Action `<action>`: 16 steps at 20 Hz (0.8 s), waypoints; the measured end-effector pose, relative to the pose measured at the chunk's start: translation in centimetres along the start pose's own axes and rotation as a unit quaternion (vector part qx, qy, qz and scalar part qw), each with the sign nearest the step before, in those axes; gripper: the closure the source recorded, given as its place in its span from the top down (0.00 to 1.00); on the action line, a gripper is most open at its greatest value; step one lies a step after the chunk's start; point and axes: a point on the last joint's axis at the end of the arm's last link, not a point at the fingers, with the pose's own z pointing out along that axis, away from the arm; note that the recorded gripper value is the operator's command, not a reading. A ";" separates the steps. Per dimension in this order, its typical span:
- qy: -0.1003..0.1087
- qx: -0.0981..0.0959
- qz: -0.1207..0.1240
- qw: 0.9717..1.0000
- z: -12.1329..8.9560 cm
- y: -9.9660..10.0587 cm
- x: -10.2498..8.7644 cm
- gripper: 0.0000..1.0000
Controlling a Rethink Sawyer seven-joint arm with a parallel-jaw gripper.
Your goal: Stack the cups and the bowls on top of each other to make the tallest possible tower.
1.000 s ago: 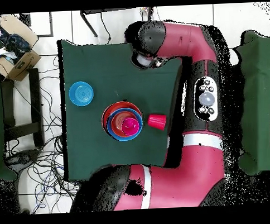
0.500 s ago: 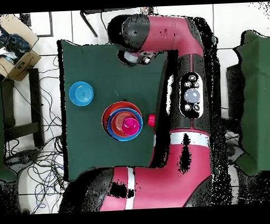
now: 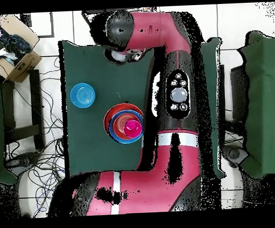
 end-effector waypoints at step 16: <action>0.020 0.003 -0.043 0.999 3.7 6.6 4.3 1.00</action>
